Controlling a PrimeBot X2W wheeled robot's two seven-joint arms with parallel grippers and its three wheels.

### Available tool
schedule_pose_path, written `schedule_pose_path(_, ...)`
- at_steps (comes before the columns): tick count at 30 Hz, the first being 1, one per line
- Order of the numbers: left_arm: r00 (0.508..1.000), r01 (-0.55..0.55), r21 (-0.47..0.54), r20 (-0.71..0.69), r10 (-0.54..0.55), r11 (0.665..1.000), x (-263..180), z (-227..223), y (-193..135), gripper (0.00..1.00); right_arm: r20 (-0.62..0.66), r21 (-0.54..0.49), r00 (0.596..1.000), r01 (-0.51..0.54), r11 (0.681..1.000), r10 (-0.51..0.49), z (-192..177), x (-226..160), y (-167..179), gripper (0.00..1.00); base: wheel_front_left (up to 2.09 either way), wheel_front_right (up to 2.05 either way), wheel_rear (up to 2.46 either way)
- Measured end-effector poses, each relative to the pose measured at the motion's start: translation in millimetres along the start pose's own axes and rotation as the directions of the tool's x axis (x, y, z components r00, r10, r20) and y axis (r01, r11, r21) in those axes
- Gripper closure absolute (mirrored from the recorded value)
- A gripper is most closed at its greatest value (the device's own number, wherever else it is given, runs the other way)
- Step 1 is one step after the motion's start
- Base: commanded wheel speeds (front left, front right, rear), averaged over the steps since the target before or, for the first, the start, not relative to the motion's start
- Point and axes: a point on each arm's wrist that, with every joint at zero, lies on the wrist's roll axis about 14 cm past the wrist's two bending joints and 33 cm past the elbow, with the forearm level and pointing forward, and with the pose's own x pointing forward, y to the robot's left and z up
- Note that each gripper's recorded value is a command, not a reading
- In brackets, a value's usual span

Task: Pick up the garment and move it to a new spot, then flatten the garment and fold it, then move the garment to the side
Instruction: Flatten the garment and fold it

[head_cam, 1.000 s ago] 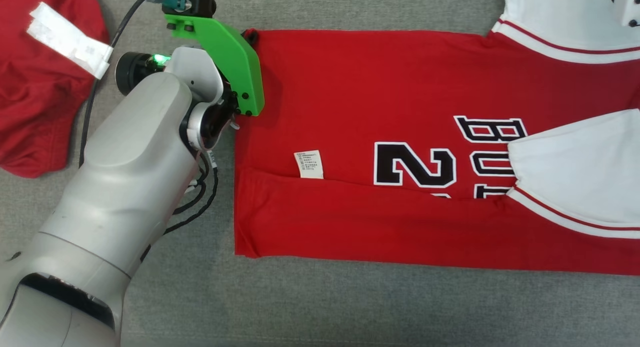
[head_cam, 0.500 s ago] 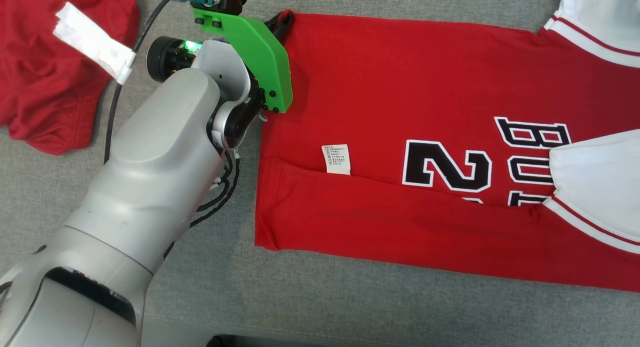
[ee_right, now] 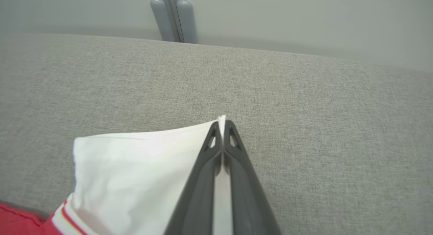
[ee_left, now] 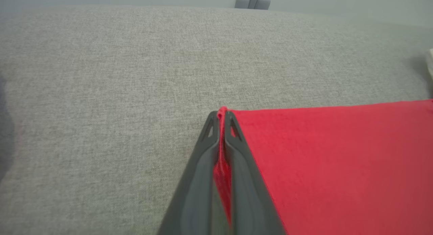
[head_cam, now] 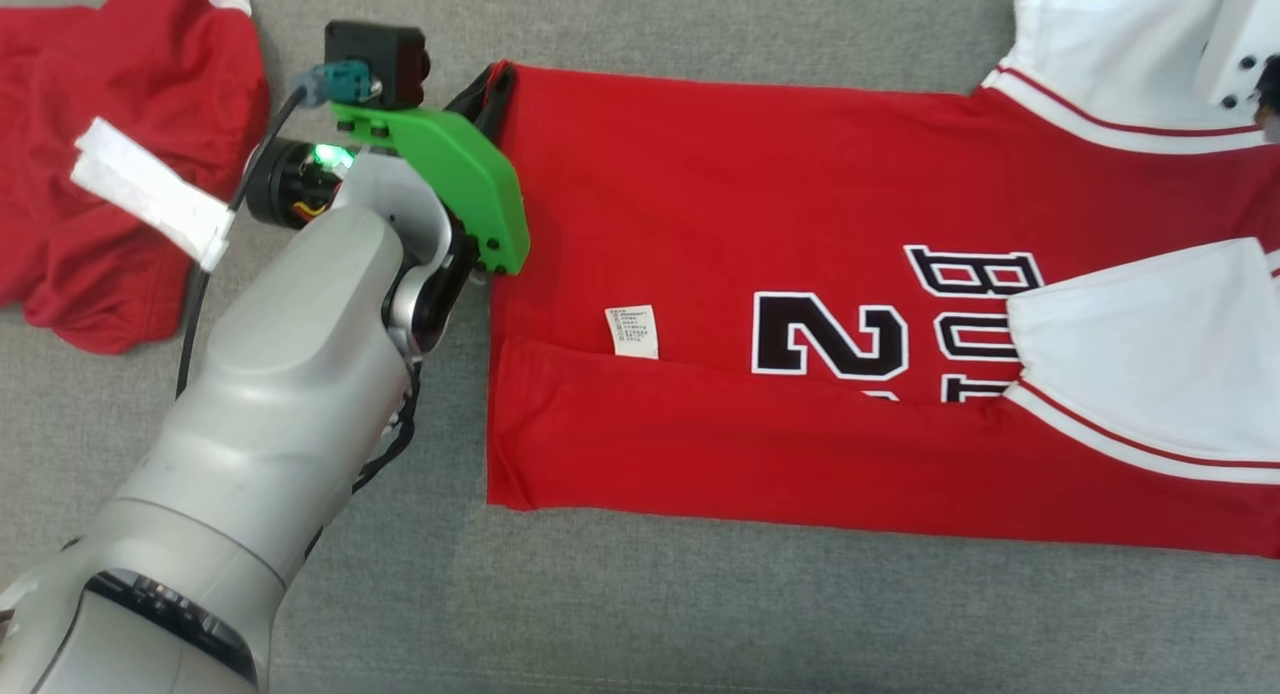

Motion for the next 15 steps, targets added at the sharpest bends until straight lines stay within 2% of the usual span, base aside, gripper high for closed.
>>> schedule_pose_path(7, 0.995, 0.074, 0.088, 0.055, -0.079, 0.993, -21, 1, -16, 1.0, 0.029, -0.042, 0.999, -0.034, 0.999, 0.036, -5, -40, 4, 1.0, 0.0, 0.0, 0.0)
schedule_pose_path(15, 0.972, 0.128, 0.248, 0.163, -0.171, 0.96, -43, 20, -33, 1.0, 0.075, -0.079, 0.995, -0.055, 0.995, 0.06, -5, -95, -6, 1.0, 0.0, 0.0, 0.0)
